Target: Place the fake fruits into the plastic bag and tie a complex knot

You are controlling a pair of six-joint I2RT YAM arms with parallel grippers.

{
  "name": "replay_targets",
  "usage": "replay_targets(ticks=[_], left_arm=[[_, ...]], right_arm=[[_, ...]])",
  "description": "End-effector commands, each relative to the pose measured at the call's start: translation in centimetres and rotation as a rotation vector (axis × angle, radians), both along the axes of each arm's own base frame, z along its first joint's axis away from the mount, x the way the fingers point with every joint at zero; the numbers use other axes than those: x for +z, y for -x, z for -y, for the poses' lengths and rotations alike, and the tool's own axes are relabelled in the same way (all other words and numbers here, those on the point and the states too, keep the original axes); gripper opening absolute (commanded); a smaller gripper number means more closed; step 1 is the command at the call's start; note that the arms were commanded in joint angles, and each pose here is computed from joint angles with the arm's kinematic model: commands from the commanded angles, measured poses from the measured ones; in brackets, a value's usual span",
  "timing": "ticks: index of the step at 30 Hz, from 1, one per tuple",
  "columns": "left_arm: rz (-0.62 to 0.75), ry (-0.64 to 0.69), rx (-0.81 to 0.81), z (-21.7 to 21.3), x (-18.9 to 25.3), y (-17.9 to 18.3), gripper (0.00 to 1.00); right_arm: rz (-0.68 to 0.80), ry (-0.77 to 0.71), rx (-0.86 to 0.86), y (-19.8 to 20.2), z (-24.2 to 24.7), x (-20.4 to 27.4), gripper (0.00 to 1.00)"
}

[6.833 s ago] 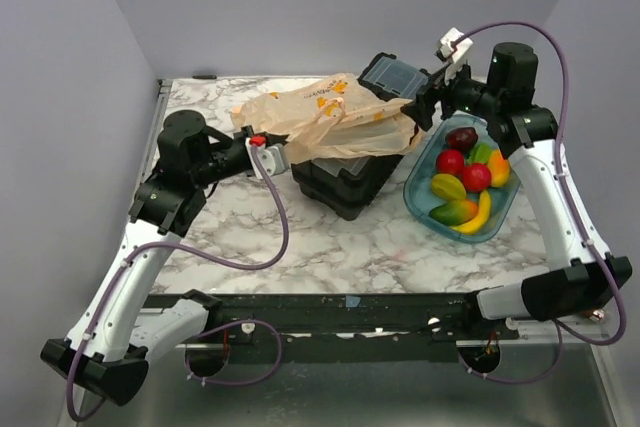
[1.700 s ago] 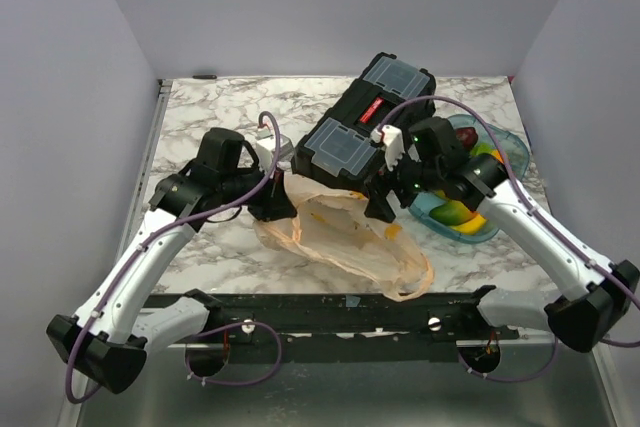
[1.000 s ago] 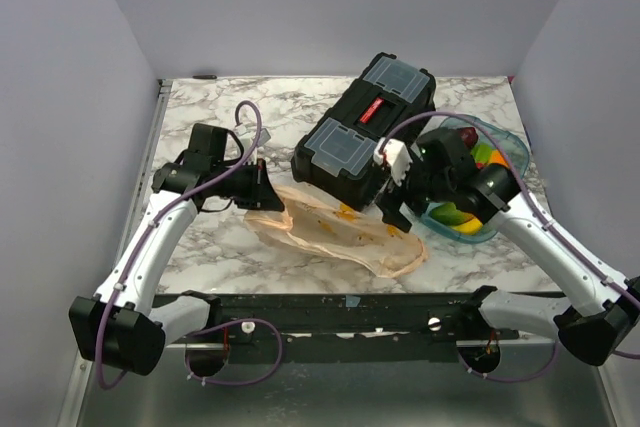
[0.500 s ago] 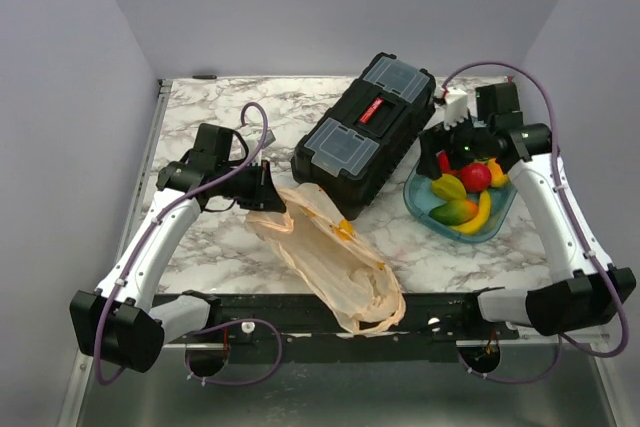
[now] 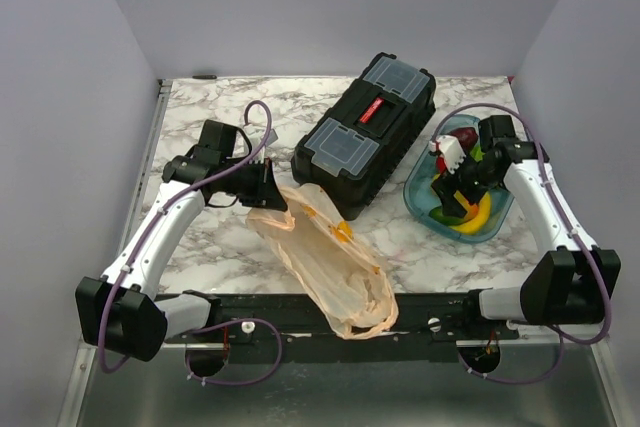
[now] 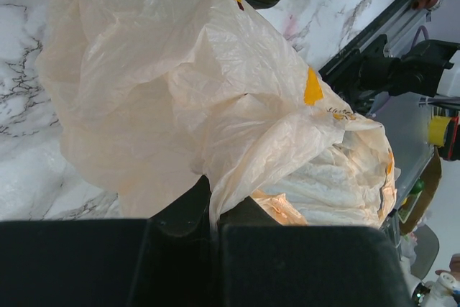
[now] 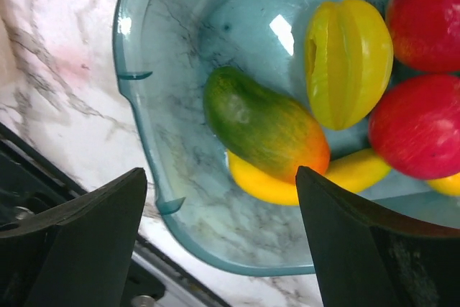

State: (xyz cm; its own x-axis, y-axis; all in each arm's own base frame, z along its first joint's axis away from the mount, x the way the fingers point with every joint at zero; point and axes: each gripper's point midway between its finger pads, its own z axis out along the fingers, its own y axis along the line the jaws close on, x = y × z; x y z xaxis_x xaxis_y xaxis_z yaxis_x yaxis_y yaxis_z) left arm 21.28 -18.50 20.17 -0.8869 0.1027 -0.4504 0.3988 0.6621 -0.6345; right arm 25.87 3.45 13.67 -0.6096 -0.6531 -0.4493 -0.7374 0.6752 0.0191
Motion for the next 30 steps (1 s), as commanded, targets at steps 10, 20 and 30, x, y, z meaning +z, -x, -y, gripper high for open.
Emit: replay_targets(ticks=[10, 20, 30], left_arm=[[0.032, 0.001, -0.004, 0.1, 1.0, -0.4, 0.00], [0.019, 0.004, 0.005, 0.2, 0.9, -0.6, 0.00], [0.011, 0.017, 0.009, 0.4, 1.2, -0.8, 0.00]], right_arm=[[0.147, 0.199, 0.501, -2.5, 1.9, -6.4, 0.85], [0.140, 0.251, 0.532, -4.7, 2.7, -10.5, 0.83], [0.162, 0.160, 0.491, -3.6, 1.2, -5.3, 0.40]])
